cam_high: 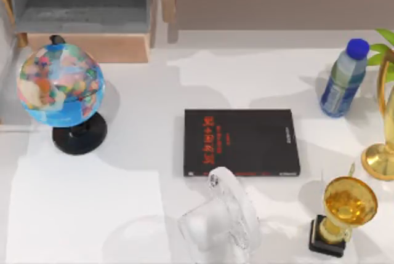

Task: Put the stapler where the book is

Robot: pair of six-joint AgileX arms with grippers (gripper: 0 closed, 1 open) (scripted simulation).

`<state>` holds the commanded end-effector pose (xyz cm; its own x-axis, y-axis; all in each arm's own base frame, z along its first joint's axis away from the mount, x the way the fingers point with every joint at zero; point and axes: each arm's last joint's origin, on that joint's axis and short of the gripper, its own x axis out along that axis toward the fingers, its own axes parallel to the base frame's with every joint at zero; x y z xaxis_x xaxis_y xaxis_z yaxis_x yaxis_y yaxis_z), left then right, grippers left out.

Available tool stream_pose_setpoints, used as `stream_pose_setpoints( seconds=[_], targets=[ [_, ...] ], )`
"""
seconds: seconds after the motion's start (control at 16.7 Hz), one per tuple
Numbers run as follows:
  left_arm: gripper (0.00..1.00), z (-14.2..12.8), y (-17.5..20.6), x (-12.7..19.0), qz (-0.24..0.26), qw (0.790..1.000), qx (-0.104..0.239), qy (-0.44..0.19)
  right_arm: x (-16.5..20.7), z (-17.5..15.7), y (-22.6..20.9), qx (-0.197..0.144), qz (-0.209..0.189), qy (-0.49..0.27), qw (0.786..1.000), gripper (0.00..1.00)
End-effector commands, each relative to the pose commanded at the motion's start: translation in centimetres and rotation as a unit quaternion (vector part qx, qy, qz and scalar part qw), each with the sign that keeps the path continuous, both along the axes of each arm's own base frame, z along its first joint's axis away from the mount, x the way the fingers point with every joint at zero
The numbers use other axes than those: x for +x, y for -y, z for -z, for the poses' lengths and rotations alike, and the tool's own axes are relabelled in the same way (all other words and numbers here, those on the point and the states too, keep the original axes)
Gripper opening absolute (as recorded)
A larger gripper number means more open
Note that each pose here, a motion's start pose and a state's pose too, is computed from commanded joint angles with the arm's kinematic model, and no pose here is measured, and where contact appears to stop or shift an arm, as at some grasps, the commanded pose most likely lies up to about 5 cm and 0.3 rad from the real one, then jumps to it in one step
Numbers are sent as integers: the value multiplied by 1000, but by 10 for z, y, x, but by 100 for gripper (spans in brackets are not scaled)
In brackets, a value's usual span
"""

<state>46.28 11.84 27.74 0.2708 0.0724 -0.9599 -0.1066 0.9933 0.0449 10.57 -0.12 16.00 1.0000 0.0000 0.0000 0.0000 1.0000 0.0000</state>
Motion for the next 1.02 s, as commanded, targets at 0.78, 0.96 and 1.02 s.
stream_pose_setpoints(
  seconds=[0.78,0.96,1.02],
  targets=[
    [0,-1,365,-65,68,996,-51,1,0,0,0,0,0,0,1000,100],
    [0,44,424,-92,70,996,-42,-44,0,0,0,0,0,0,1000,100],
    [0,58,438,-100,69,995,-37,-58,0,0,0,0,0,0,1000,100]
  ],
)
